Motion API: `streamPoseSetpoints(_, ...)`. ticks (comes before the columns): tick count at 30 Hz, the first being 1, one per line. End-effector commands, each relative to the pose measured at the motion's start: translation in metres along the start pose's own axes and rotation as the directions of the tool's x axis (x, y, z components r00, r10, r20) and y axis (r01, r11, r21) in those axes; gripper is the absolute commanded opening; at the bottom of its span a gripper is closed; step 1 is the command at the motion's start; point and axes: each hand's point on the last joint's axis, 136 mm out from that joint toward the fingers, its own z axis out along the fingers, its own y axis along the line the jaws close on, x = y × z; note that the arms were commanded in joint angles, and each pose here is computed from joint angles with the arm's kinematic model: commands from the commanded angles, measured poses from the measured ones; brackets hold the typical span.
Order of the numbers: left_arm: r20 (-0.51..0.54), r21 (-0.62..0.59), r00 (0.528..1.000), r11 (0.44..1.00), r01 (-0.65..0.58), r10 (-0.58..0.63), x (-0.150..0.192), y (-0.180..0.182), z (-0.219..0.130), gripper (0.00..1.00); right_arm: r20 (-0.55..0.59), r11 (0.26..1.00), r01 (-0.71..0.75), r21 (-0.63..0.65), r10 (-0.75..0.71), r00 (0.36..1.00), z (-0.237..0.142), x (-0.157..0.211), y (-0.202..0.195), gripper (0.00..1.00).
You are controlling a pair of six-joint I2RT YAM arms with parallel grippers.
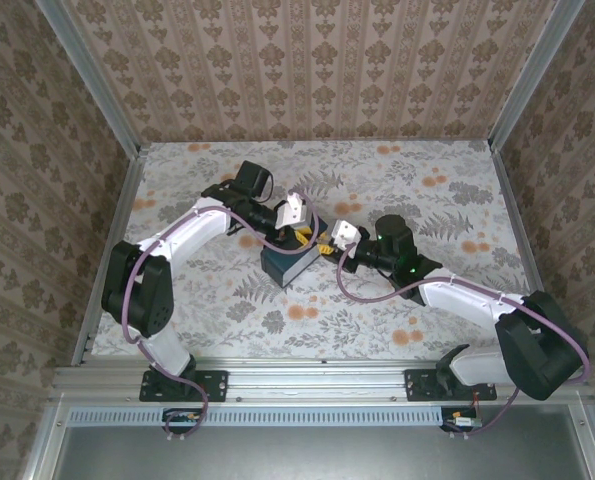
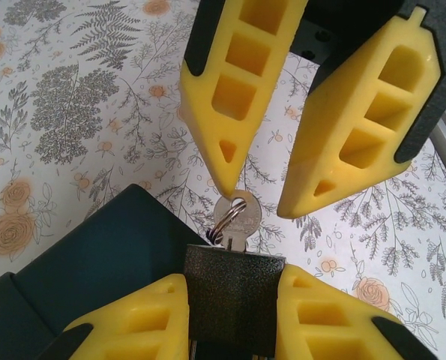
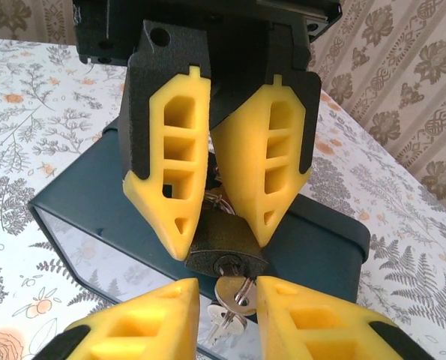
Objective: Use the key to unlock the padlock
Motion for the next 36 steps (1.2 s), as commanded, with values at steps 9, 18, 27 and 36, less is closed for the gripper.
streamPoseSetpoints(9,0.088,0.027,0.994,0.998,-0.062,0.060,-0.026,-0.001,-0.009,0.12,-0.013,0.998,0.046,0.040,-0.045,0.999,0.007,-0.003,-0.008,0.30)
streamPoseSetpoints(18,0.084,0.037,0.995,0.998,-0.055,0.052,-0.024,-0.002,-0.007,0.12,0.008,0.998,0.028,0.049,-0.028,1.000,0.007,-0.014,-0.011,0.27)
streamPoseSetpoints(27,0.084,0.041,0.995,0.998,-0.052,0.048,-0.023,-0.003,-0.007,0.12,-0.008,0.995,0.052,0.086,-0.051,0.999,0.002,-0.018,-0.017,0.29)
streamPoseSetpoints(36,0.084,0.048,0.995,0.998,-0.048,0.043,-0.023,-0.005,-0.004,0.12,0.005,0.999,0.048,0.023,-0.048,0.999,0.004,-0.023,-0.006,0.11)
